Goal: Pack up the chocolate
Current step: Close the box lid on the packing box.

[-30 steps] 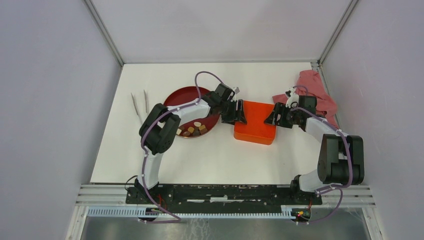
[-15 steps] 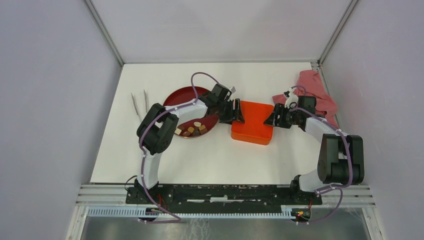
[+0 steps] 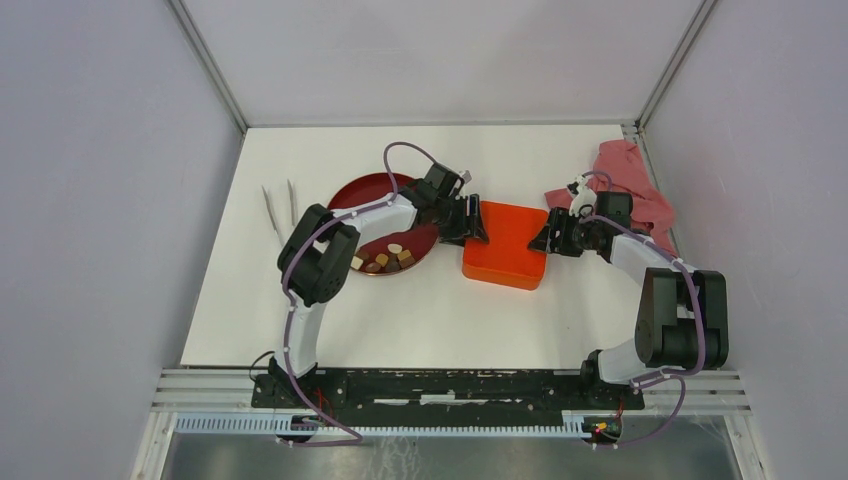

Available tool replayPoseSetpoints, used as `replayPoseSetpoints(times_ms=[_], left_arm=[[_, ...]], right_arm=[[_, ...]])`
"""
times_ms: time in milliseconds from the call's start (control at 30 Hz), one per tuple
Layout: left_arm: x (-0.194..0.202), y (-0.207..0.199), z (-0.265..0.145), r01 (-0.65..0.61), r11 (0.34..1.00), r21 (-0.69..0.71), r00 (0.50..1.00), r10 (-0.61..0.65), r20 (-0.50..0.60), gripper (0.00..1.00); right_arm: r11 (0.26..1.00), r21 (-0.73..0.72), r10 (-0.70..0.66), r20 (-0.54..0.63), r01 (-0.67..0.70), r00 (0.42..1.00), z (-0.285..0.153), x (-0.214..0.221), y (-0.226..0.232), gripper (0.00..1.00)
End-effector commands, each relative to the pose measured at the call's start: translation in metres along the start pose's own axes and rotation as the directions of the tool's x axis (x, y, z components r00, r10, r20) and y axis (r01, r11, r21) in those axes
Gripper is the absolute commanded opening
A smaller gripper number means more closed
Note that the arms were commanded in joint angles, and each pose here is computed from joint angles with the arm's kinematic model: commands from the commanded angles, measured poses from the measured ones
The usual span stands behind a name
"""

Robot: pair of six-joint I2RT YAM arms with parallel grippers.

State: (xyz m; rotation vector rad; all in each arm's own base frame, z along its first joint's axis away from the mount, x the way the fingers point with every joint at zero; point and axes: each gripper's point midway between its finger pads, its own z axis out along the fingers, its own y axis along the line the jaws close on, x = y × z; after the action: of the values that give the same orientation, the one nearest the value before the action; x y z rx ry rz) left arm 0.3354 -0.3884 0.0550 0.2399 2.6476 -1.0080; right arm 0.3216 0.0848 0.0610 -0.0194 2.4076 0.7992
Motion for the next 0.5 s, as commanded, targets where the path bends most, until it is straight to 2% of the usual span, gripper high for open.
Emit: replayPoseSetpoints(times_ms=[0, 333, 433, 467], left_arm=[[0.002, 0.005, 0.02, -0.015, 1.0, -0.026, 1.0, 0.015, -0.016, 0.67], [0.023, 0.028, 0.027, 0.01, 0.997, -0.08, 0.998, -0.015, -0.066, 0.6], [0.024, 0.029, 0.027, 0.012, 0.996, -0.085, 0.997, -0.018, -0.075, 0.6], [0.024, 0.03, 0.027, 0.012, 0.996, -0.087, 0.997, -0.018, -0.078, 0.6]], right_arm=[[0.994, -0.094, -0.055, -0.018, 0.053, 0.998, 0.002, -0.001, 0.021, 0.63], [0.992, -0.073, -0.103, 0.012, 0.103, 0.995, -0.006, -0.018, 0.012, 0.67], [0.984, -0.115, -0.133, 0.037, 0.136, 0.99, -0.013, -0.029, 0.014, 0.75], [0.98, -0.117, -0.157, 0.043, 0.161, 0.987, -0.017, -0.034, 0.014, 0.81]])
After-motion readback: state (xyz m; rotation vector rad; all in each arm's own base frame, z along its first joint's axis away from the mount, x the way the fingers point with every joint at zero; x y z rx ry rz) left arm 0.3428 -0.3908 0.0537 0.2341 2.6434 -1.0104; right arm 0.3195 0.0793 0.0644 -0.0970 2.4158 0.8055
